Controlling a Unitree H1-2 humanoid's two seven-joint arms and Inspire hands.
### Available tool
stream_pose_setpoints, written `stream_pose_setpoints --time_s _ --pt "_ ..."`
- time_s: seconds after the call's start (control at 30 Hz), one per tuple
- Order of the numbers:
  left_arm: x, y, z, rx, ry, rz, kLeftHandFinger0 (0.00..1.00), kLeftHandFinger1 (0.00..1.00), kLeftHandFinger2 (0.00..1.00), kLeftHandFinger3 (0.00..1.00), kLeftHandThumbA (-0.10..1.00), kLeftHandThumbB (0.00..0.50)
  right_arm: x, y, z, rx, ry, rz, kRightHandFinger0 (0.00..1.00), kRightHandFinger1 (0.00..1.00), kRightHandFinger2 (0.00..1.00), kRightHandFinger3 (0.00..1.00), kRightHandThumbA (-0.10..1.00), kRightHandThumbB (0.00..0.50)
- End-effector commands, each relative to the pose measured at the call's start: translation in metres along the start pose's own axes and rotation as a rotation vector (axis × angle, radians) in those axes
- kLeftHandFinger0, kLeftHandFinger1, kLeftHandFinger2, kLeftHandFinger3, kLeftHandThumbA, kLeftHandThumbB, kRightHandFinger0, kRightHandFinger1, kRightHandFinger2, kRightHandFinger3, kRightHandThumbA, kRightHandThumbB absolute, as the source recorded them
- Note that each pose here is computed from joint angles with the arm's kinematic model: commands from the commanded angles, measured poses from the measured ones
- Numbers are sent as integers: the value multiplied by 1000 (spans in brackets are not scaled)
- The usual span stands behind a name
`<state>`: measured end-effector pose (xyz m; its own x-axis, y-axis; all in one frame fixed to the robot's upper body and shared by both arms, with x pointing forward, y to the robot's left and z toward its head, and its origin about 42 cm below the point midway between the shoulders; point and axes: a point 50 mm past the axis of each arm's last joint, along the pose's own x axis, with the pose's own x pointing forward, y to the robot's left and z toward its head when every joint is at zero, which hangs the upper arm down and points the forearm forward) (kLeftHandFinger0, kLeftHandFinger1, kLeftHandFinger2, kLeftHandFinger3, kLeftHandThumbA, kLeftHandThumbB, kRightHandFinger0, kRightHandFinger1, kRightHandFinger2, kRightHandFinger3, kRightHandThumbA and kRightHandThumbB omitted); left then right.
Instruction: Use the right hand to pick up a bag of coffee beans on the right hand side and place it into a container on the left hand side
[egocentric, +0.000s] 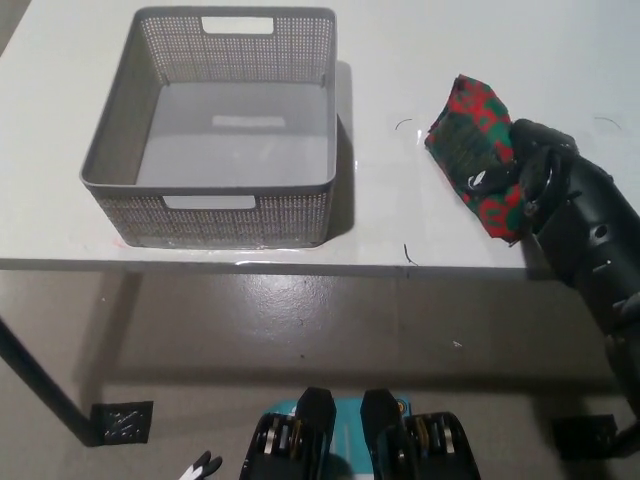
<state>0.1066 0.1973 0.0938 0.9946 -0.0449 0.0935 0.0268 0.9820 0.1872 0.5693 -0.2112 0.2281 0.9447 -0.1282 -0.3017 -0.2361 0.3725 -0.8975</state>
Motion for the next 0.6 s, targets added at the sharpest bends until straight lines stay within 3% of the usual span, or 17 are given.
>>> stream_pose_setpoints --time_s 0.0,0.03,0.07,0.1,0.2,0.23,0.4,0.47,0.57 --pt "0 1 13 -23 -64 20 1000 1000 1000 1000 1000 416 -5 9 13 233 -140 -245 70 358 651 677 -100 200" --pt "1 1 11 -22 -65 19 1000 1000 1000 1000 1000 410 -6 6 14 257 -160 -274 6 273 563 581 -100 216" --pt "2 1 10 -23 -63 19 1000 1000 1000 1000 1000 411 -6 3 15 275 -177 -287 0 222 564 568 -100 205" --pt "4 1 8 -23 -61 18 1000 1000 1000 1000 1000 413 -6 0 15 289 -184 -301 0 223 637 596 -100 195" --pt "11 3 2 -39 -52 16 1000 1000 1000 1000 1000 398 -9 -7 17 374 -222 -354 30 397 822 751 -100 205" --pt "12 4 0 -43 -44 16 1000 1000 1000 1000 1000 400 -9 -8 18 384 -226 -362 51 433 863 816 -100 187" --pt "31 10 -12 -24 -39 24 1000 1000 1000 1000 1000 391 -13 -26 26 382 -263 -409 0 474 914 932 -100 181" --pt "37 9 -16 -18 -28 20 1000 1000 1000 1000 1000 406 -15 -30 25 393 -297 -444 0 502 902 964 -100 144" --pt "49 7 -19 -15 -22 9 1000 1000 1000 1000 1000 395 -22 -42 31 432 -349 -483 0 493 883 899 -100 156"
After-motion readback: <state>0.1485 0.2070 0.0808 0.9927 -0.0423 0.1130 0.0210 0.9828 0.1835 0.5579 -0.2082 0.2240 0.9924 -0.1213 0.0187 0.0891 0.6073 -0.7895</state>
